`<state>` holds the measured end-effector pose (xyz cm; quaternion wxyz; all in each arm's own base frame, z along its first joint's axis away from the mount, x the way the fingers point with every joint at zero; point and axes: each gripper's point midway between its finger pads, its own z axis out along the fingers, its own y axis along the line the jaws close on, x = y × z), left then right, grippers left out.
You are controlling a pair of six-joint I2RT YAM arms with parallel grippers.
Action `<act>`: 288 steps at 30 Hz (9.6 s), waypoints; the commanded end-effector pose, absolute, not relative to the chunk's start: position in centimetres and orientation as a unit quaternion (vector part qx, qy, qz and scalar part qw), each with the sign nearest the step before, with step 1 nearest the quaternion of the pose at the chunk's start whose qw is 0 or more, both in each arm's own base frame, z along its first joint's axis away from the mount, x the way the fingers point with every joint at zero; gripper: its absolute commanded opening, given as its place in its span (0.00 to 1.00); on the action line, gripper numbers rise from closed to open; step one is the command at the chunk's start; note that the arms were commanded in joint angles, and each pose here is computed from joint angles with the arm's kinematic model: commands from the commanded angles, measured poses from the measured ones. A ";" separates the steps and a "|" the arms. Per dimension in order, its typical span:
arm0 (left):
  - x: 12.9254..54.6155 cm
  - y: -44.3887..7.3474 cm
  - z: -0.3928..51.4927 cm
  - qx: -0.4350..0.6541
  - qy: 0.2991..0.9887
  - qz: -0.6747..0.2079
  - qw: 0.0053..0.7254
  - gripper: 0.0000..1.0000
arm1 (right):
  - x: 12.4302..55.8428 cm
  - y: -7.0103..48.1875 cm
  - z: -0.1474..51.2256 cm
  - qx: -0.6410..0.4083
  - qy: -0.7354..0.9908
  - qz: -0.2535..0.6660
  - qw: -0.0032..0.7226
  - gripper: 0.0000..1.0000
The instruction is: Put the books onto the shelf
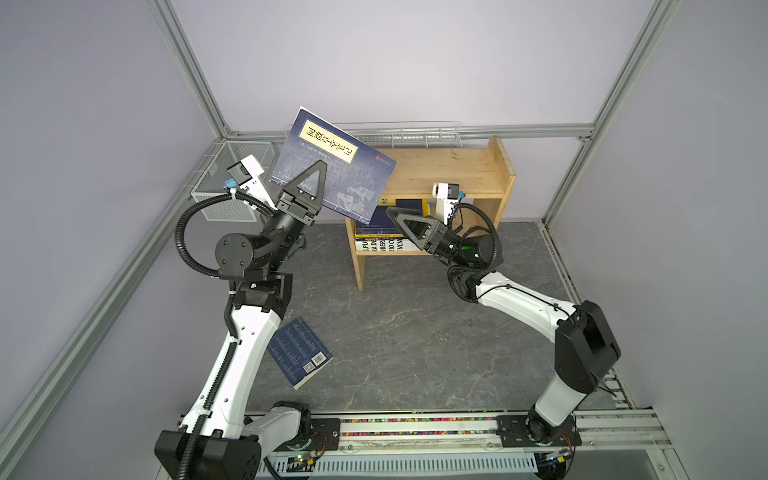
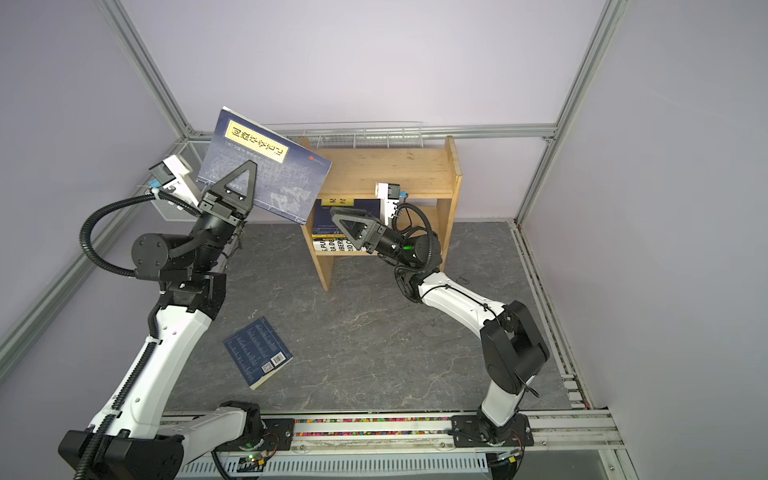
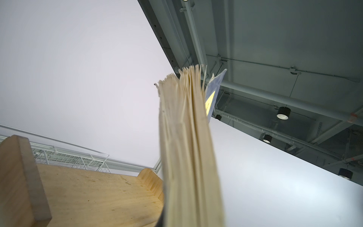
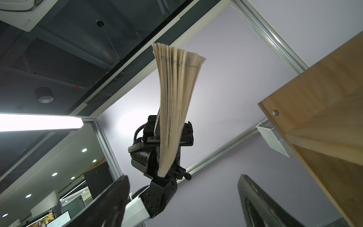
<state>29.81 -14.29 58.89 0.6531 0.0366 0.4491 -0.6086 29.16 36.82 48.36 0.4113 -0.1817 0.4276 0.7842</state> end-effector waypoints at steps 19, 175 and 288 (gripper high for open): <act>30.5 -15.8 59.2 0.044 0.437 -0.640 0.630 0.00 | 28.8 41.6 49.7 -0.183 0.452 0.791 0.369 0.59; 35.0 -11.7 37.4 -0.039 0.713 -0.410 0.567 0.99 | 42.9 32.9 38.4 0.013 0.702 0.606 0.373 0.12; 44.8 -19.3 32.4 -0.072 0.768 -0.398 0.496 1.00 | 44.6 27.9 40.2 0.063 0.699 0.460 0.544 0.63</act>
